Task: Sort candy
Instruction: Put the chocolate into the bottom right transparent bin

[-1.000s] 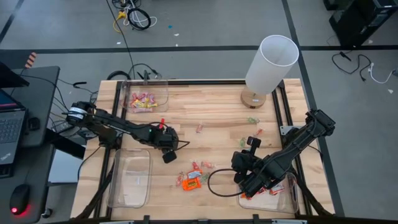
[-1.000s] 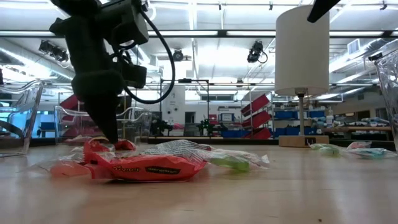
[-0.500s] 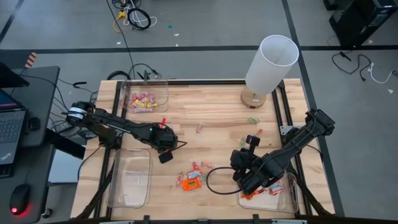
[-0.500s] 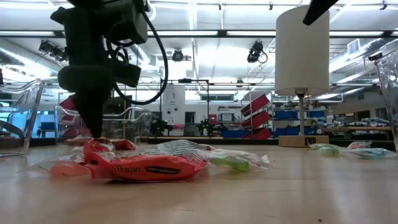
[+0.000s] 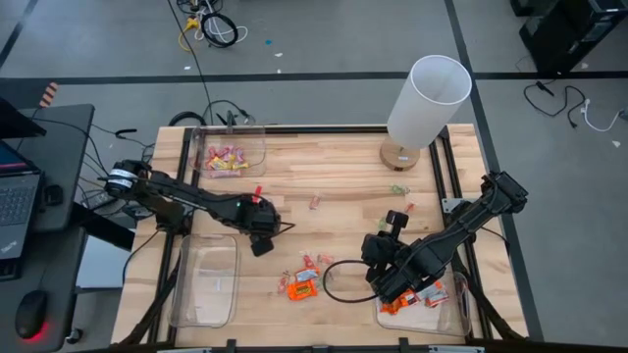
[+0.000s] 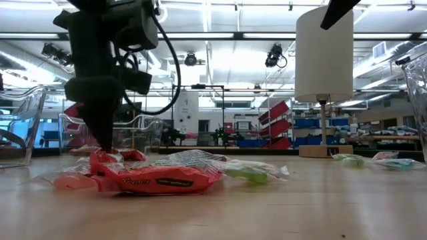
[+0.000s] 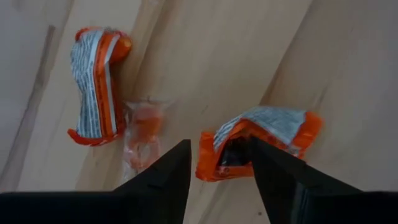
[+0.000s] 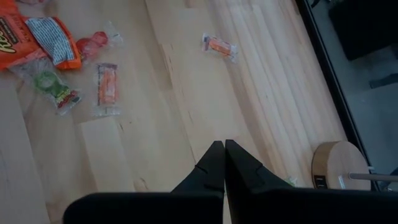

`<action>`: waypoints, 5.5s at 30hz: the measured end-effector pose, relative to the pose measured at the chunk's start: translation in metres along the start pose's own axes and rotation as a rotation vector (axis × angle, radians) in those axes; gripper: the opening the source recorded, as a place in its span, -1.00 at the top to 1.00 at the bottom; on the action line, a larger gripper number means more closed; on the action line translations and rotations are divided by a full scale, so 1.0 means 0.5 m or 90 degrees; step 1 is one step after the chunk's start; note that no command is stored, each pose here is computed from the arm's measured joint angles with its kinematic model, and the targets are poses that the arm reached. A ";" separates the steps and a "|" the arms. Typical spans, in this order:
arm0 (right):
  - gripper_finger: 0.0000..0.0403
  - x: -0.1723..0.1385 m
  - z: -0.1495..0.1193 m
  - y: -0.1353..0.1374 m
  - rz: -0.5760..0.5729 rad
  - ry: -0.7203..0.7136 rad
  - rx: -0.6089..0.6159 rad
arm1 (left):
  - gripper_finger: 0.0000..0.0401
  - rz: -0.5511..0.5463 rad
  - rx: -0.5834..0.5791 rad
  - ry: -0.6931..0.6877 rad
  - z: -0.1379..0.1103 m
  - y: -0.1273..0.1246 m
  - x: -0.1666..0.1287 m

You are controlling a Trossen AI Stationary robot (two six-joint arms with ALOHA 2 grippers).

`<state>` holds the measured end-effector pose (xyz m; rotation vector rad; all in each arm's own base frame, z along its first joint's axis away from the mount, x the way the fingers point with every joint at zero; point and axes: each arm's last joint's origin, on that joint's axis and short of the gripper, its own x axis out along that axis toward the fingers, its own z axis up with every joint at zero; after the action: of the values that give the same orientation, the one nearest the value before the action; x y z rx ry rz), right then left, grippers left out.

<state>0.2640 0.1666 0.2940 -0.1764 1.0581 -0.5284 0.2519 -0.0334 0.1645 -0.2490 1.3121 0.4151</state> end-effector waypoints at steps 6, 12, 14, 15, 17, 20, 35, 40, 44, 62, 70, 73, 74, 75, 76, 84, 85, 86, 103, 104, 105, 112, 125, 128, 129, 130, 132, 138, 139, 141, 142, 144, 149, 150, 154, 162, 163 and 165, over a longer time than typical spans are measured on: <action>1.00 0.000 0.000 0.000 0.001 0.000 0.001 | 0.14 -0.002 -0.001 -0.001 -0.011 0.003 0.016; 1.00 0.001 0.002 0.000 0.001 -0.001 -0.001 | 0.27 -0.010 0.011 -0.020 -0.006 0.001 0.016; 1.00 0.001 0.002 0.000 0.003 -0.002 0.001 | 0.39 -0.010 0.011 -0.019 -0.006 0.001 0.016; 1.00 0.001 0.002 0.000 0.003 -0.002 0.001 | 0.46 -0.010 0.012 -0.019 -0.006 0.001 0.016; 1.00 0.001 0.003 0.001 0.005 -0.004 0.003 | 0.61 -0.009 0.012 -0.019 -0.006 0.001 0.016; 1.00 0.001 0.004 0.002 0.008 -0.007 -0.002 | 0.81 -0.009 0.020 -0.020 -0.006 0.001 0.016; 1.00 0.001 0.013 0.007 0.001 -0.054 0.017 | 0.97 -0.031 0.043 -0.117 0.019 -0.012 0.012; 1.00 0.012 0.025 0.021 0.018 -0.096 -0.007 | 0.97 -0.085 0.068 -0.234 0.053 -0.028 -0.006; 1.00 0.037 0.030 0.044 0.035 -0.145 -0.070 | 0.97 -0.114 0.088 -0.342 0.087 -0.043 -0.035; 0.84 0.126 0.041 0.055 -0.129 -0.304 -0.068 | 0.97 -0.012 0.043 -0.659 0.157 -0.053 -0.112; 0.61 0.136 0.066 0.041 -0.180 -0.314 -0.116 | 0.97 -0.008 0.024 -0.661 0.158 -0.051 -0.113; 0.56 0.148 0.074 0.030 -0.176 -0.303 -0.112 | 0.97 -0.025 0.024 -0.673 0.160 -0.053 -0.117; 0.54 0.150 0.076 0.027 -0.176 -0.300 -0.111 | 0.97 -0.029 0.024 -0.676 0.160 -0.054 -0.118; 0.53 0.152 0.078 0.025 -0.176 -0.298 -0.111 | 0.97 -0.033 0.023 -0.680 0.161 -0.054 -0.119; 0.52 0.154 0.079 0.024 -0.176 -0.297 -0.112 | 0.97 -0.034 0.021 -0.683 0.161 -0.054 -0.120; 0.51 0.163 0.085 0.014 -0.175 -0.287 -0.115 | 0.97 -0.076 0.036 -0.720 0.167 -0.059 -0.132; 0.51 0.164 0.086 0.013 -0.177 -0.286 -0.116 | 0.97 -0.088 0.040 -0.723 0.168 -0.060 -0.133; 0.51 0.165 0.087 0.012 -0.178 -0.285 -0.115 | 0.97 -0.095 0.043 -0.725 0.168 -0.060 -0.134; 0.55 0.164 0.080 -0.003 -0.330 -0.278 -0.138 | 0.97 -0.101 0.052 -0.711 0.165 -0.062 -0.130; 0.55 0.163 0.080 -0.003 -0.330 -0.278 -0.137 | 0.97 -0.101 0.053 -0.710 0.165 -0.062 -0.130; 0.55 0.163 0.080 -0.003 -0.327 -0.280 -0.129 | 0.97 -0.101 0.053 -0.710 0.165 -0.062 -0.130; 0.55 0.157 0.074 0.011 -0.254 -0.297 -0.074 | 0.97 -0.086 0.071 -0.707 0.165 -0.061 -0.128; 0.54 0.097 0.043 0.017 -0.123 -0.350 0.172 | 0.97 -0.046 0.192 -0.739 0.172 -0.058 -0.134; 0.52 0.086 0.042 0.007 -0.066 -0.337 0.228 | 0.97 -0.016 0.251 -0.759 0.169 -0.067 -0.140; 0.51 0.087 0.042 0.009 -0.048 -0.327 0.231 | 0.97 -0.014 0.260 -0.769 0.168 -0.070 -0.144; 0.49 0.088 0.042 0.009 -0.031 -0.317 0.236 | 0.97 -0.011 0.269 -0.778 0.168 -0.072 -0.146; 0.47 0.093 0.045 0.007 -0.006 -0.299 0.248 | 0.97 -0.005 0.282 -0.791 0.167 -0.076 -0.151; 0.38 0.100 0.049 0.002 0.018 -0.280 0.268 | 0.97 0.007 0.323 -0.805 0.158 -0.091 -0.157; 0.37 0.100 0.049 0.002 0.020 -0.279 0.269 | 0.97 0.006 0.324 -0.805 0.157 -0.092 -0.157; 0.35 0.101 0.050 0.001 0.021 -0.278 0.276 | 0.97 0.006 0.324 -0.805 0.156 -0.094 -0.158; 0.35 0.102 0.051 0.000 0.021 -0.277 0.283 | 0.97 0.010 0.322 -0.805 0.155 -0.094 -0.158; 0.34 0.102 0.051 -0.001 0.022 -0.278 0.294 | 0.97 0.013 0.320 -0.802 0.155 -0.094 -0.157; 0.34 0.095 0.052 -0.010 0.013 -0.290 0.316 | 0.97 0.030 0.301 -0.785 0.154 -0.092 -0.153; 0.34 0.092 0.052 -0.014 0.013 -0.293 0.320 | 0.97 0.041 0.291 -0.778 0.153 -0.091 -0.151; 0.31 0.090 0.052 -0.019 0.007 -0.291 0.304 | 0.97 0.064 0.273 -0.755 0.152 -0.087 -0.145; 0.14 0.114 0.066 -0.038 0.031 -0.247 0.298 | 0.97 0.024 0.286 -0.777 0.153 -0.092 -0.150; 0.11 0.116 0.068 -0.040 0.033 -0.243 0.299 | 0.97 0.016 0.288 -0.780 0.153 -0.094 -0.151; 0.07 0.119 0.070 -0.043 0.039 -0.238 0.296 | 0.97 0.010 0.289 -0.785 0.152 -0.096 -0.153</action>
<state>0.3100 0.1147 0.2729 0.1630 0.5562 -0.6424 0.3242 -0.0574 0.2545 0.3727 0.1628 0.1917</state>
